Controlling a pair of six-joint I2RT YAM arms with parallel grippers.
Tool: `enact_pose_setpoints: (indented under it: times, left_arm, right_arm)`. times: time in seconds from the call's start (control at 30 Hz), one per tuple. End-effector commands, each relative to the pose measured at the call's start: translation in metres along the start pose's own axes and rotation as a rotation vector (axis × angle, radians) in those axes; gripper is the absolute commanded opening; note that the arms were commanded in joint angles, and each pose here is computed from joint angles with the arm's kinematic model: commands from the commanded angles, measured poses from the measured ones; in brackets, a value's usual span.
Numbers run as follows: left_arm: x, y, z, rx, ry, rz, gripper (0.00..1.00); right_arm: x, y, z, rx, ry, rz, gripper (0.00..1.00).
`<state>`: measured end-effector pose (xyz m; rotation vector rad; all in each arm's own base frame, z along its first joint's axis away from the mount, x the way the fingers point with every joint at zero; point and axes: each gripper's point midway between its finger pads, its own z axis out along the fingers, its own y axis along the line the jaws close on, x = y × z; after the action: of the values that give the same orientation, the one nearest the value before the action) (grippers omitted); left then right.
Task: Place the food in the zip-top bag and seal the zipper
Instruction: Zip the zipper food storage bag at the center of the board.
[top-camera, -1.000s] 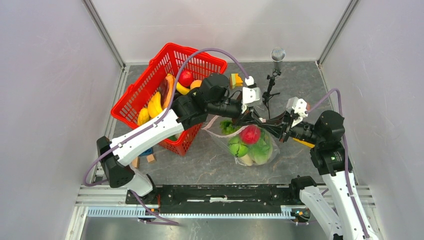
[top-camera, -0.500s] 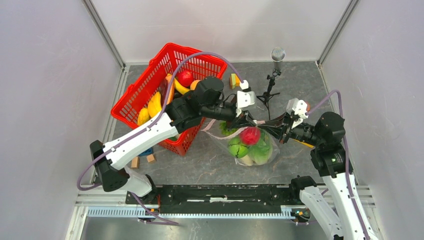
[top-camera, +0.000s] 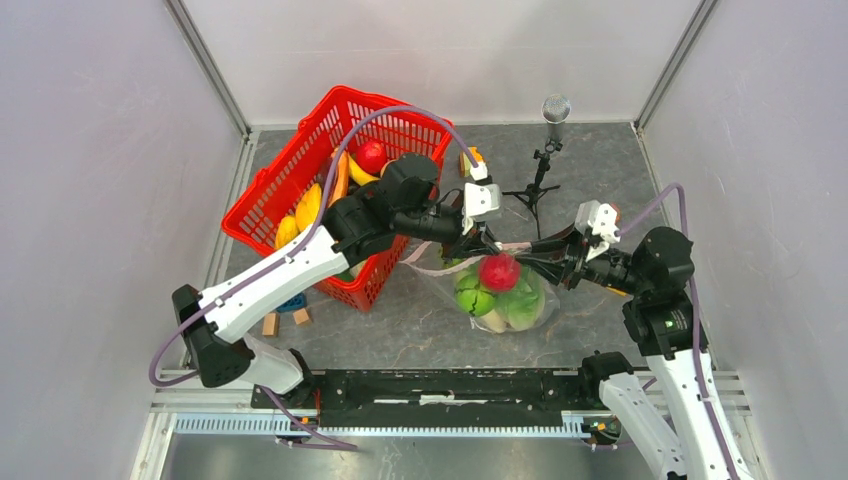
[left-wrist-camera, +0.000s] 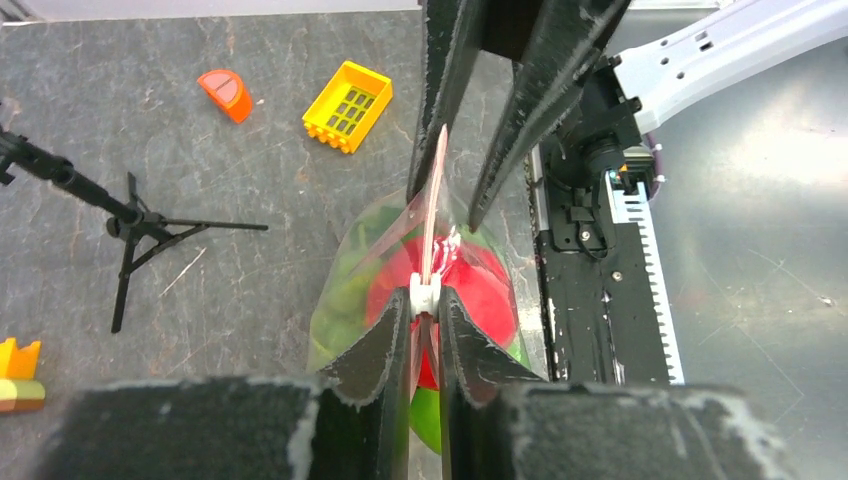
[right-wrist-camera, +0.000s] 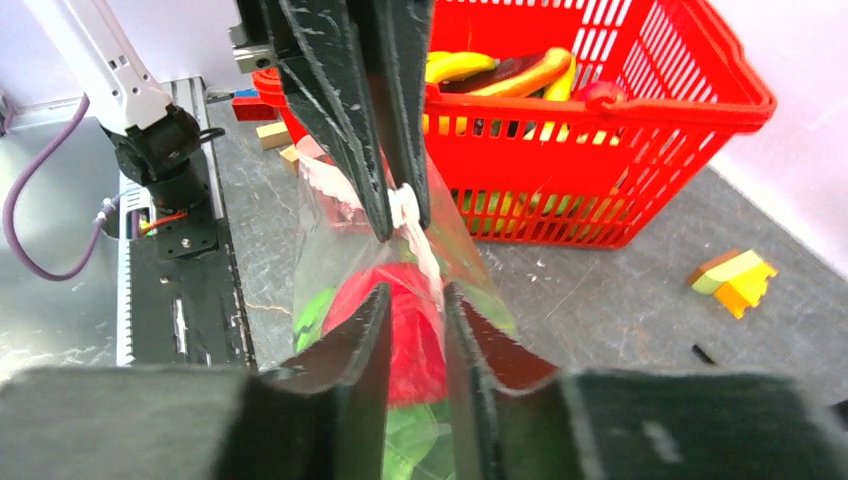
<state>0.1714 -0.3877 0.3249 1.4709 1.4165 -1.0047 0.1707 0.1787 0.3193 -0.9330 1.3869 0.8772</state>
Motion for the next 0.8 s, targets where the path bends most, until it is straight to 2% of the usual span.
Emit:
enact_pose_setpoints:
  times: [0.0, 0.17, 0.3, 0.37, 0.5, 0.57, 0.63, 0.77]
  left_arm:
    - [-0.028, -0.008, 0.001, 0.077, -0.057, 0.002, 0.02]
    - [-0.03, -0.012, 0.003, 0.099, -0.061, 0.004, 0.02]
    - [-0.03, -0.013, 0.005, 0.102, -0.06, 0.007, 0.02]
    - [-0.031, -0.013, 0.005, 0.102, -0.061, 0.008, 0.02]
    - [-0.031, -0.012, 0.006, 0.102, -0.062, 0.008, 0.02]
    - [-0.03, -0.012, 0.006, 0.1, -0.059, 0.009, 0.02]
    - [-0.028, -0.012, 0.004, 0.093, -0.057, 0.015, 0.02]
    - [-0.014, -0.009, -0.002, 0.045, -0.026, 0.023, 0.02]
  right_arm:
    - [-0.016, 0.004, 0.001, -0.039, -0.04, -0.064, 0.39]
    - [-0.016, 0.005, 0.004, -0.073, -0.034, -0.06, 0.59]
    - [-0.014, 0.004, 0.008, -0.096, -0.036, -0.052, 0.57]
    - [-0.011, 0.005, 0.009, -0.114, -0.034, -0.044, 0.51]
    - [-0.007, 0.003, 0.01, -0.107, -0.034, -0.041, 0.31]
    - [-0.007, -0.003, 0.01, -0.068, -0.033, -0.04, 0.12]
    - [-0.005, -0.005, 0.009, -0.048, -0.026, -0.035, 0.01]
    - [-0.001, -0.025, 0.003, 0.098, 0.002, -0.035, 0.0]
